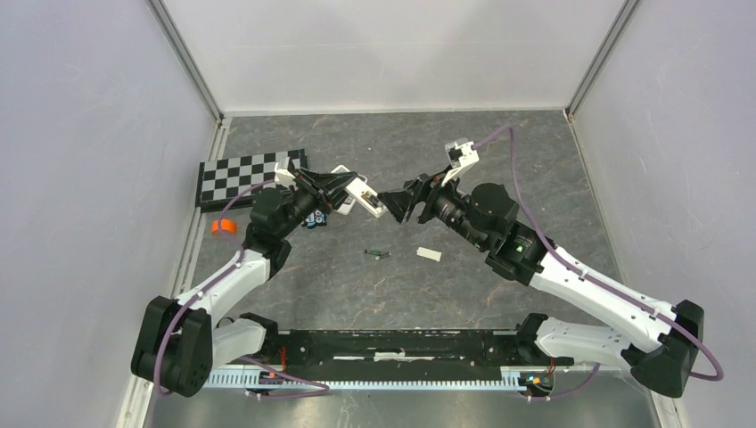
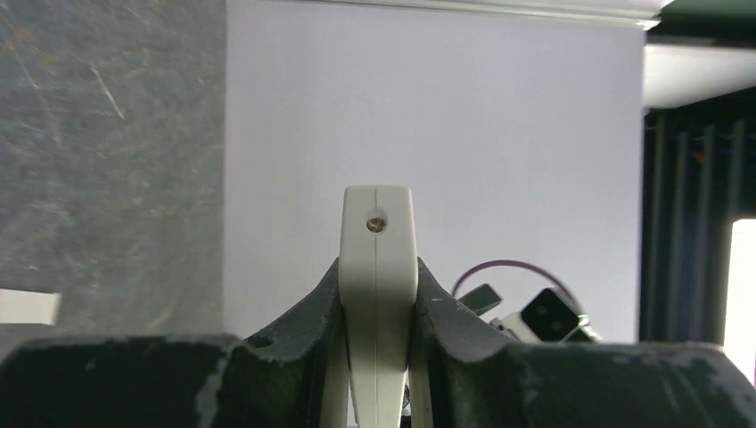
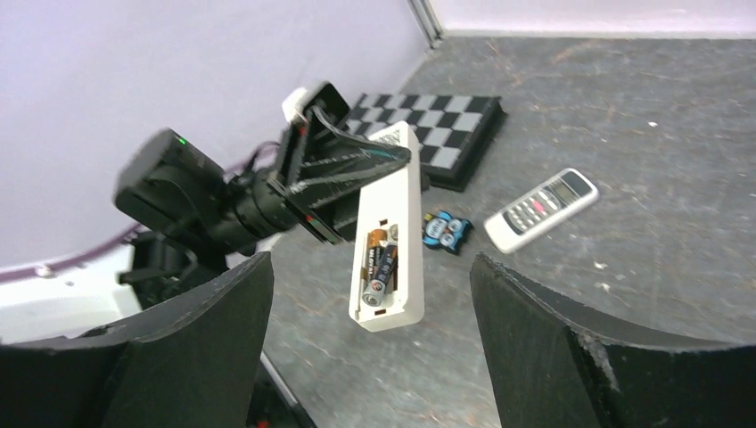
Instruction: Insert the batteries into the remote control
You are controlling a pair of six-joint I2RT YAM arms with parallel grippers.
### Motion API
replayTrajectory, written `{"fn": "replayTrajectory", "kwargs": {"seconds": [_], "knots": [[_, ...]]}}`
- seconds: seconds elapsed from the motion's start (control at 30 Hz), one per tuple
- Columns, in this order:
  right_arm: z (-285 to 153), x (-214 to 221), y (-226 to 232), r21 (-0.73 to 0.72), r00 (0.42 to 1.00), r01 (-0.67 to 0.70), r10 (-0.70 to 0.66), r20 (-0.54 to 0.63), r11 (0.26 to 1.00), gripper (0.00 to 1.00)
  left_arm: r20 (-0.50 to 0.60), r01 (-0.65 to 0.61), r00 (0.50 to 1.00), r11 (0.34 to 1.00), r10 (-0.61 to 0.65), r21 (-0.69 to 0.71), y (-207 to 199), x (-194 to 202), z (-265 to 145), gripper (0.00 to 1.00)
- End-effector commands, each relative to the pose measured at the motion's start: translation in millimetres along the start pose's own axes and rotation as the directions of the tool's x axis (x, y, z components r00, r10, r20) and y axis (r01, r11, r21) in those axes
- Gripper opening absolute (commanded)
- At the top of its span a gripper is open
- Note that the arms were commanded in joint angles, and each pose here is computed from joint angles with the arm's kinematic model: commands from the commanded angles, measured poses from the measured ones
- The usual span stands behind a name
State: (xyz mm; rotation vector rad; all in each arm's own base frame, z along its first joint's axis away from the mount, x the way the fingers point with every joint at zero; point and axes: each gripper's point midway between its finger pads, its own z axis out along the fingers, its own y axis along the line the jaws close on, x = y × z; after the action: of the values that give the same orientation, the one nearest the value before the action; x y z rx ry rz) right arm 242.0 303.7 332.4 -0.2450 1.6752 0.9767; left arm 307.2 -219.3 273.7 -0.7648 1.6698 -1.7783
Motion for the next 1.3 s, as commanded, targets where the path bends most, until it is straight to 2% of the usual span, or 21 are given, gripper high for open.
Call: {"fn": "replayTrajectory", "kwargs": {"seconds": [0.0, 0.2, 0.4, 0.5, 0.93, 1.17, 1.27], "knots": [[1.5, -42.6, 25.8, -0.097, 0.980, -0.126, 0.139, 0.142, 0.987, 0.86, -0.015, 0.229, 0.973, 0.963, -0.229, 0.141, -55.4, -2.7, -1.9, 0.02], [7.8, -43.5, 28.7, -0.105, 0.963, -0.222, 0.235, 0.131, 0.969, 0.87, -0.039, 0.228, 0.974, 0.961, -0.224, 0.160, -79.7, -0.5, 1.4, 0.02], [9.3, -37.0, 20.7, -0.107, 0.930, -0.323, 0.336, 0.147, 0.940, 0.78, -0.044, 0.240, 0.971, 0.957, -0.236, 0.162, -79.7, 0.5, -1.0, 0.02], [9.7, -42.2, 22.6, -0.145, 0.913, -0.352, 0.373, 0.163, 0.925, 0.79, -0.038, 0.240, 0.971, 0.958, -0.237, 0.154, -75.8, 0.1, -2.1, 0.02], [26.3, -31.0, 26.9, -0.159, 0.922, -0.365, 0.380, 0.077, 0.917, 0.79, -0.042, 0.250, 0.968, 0.956, -0.247, 0.153, -73.8, 1.5, -4.3, 0.02], [30.2, -30.2, 19.4, -0.140, 0.917, -0.379, 0.392, 0.077, 0.915, 0.78, -0.050, 0.243, 0.970, 0.957, -0.238, 0.156, -75.9, 3.1, -4.8, 0.02], [31.9, -29.3, 15.6, -0.129, 0.913, -0.389, 0.400, 0.075, 0.912, 0.74, -0.053, 0.236, 0.972, 0.959, -0.231, 0.158, -77.2, 3.8, -5.0, 0.02]]}}
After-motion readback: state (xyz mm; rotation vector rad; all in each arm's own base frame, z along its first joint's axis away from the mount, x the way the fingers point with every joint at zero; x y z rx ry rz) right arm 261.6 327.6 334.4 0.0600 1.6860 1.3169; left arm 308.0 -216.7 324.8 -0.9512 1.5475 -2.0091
